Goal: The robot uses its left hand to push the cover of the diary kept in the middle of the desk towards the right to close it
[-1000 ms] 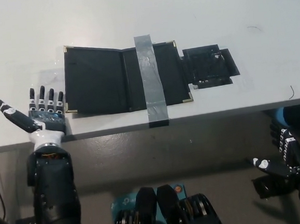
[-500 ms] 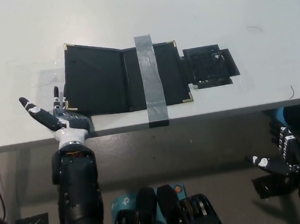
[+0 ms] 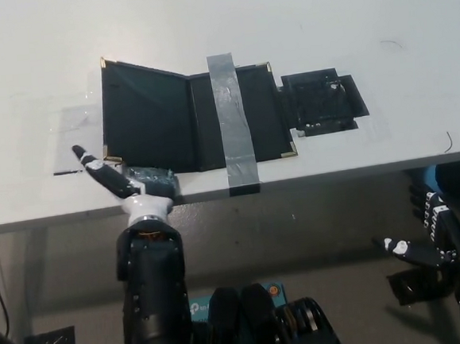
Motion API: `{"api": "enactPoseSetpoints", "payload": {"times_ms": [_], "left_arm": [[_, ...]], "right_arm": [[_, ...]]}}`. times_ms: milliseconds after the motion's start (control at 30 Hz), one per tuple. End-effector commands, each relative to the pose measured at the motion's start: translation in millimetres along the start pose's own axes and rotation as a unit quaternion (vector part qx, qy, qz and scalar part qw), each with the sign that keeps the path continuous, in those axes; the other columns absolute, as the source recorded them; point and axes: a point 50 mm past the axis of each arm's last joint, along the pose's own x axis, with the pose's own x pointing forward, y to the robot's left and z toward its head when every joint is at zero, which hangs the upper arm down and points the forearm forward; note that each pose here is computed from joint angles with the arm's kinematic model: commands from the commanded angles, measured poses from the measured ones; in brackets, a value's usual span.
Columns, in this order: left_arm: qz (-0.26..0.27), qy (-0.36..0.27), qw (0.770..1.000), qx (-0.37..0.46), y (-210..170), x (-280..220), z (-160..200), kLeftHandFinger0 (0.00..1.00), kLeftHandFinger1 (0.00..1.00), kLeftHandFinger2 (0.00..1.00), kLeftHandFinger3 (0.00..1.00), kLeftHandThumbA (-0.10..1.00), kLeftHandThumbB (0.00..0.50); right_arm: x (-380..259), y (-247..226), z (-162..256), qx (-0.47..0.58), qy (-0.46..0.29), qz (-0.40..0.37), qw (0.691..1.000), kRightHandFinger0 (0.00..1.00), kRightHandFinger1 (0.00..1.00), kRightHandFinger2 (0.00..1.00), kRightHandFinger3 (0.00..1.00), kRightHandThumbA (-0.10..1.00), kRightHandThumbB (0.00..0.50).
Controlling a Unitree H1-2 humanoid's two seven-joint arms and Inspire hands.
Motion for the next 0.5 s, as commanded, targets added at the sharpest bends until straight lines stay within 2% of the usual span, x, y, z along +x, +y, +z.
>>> {"api": "enactPoseSetpoints", "payload": {"times_ms": [0,233,267,300,367,400,433,467], "left_arm": [[-0.053,0.014,0.998,0.039,-27,-2,-13,1.00,1.00,1.00,1.00,1.00,0.317],[-0.112,0.029,0.987,0.114,-53,-6,-26,1.00,1.00,1.00,1.00,1.00,0.314],[-0.126,0.030,0.975,0.181,-56,-6,-29,1.00,1.00,1.00,1.00,1.00,0.337],[-0.128,0.029,0.972,0.195,-55,-5,-29,1.00,1.00,1.00,1.00,1.00,0.336],[-0.157,0.031,0.917,0.365,-57,-2,-33,1.00,1.00,1.00,1.00,1.00,0.405],[-0.165,0.031,0.906,0.389,-57,-2,-33,1.00,1.00,1.00,1.00,1.00,0.418],[-0.177,0.027,0.862,0.474,-58,0,-33,1.00,1.00,1.00,1.00,1.00,0.419],[-0.181,0.029,0.836,0.517,-61,2,-33,1.00,1.00,1.00,1.00,1.00,0.403]], "right_arm": [[8,-7,21,-0.010,-0.035,0.014,0.999,1.00,1.00,1.00,1.00,1.00,0.500],[10,-5,21,-0.007,-0.033,0.017,0.999,1.00,1.00,1.00,1.00,1.00,0.500],[10,-3,21,-0.008,-0.035,0.017,0.999,1.00,1.00,1.00,1.00,1.00,0.500],[10,-3,21,-0.008,-0.035,0.018,0.999,1.00,1.00,1.00,1.00,1.00,0.500],[10,-4,22,-0.011,-0.032,0.019,0.999,1.00,1.00,1.00,1.00,1.00,0.500],[10,-4,22,-0.012,-0.032,0.019,0.999,1.00,1.00,1.00,1.00,1.00,0.500],[10,-4,23,-0.015,-0.033,0.019,0.999,1.00,1.00,1.00,1.00,1.00,0.500],[11,-4,22,-0.015,-0.034,0.020,0.999,1.00,1.00,1.00,1.00,1.00,0.493]]}}
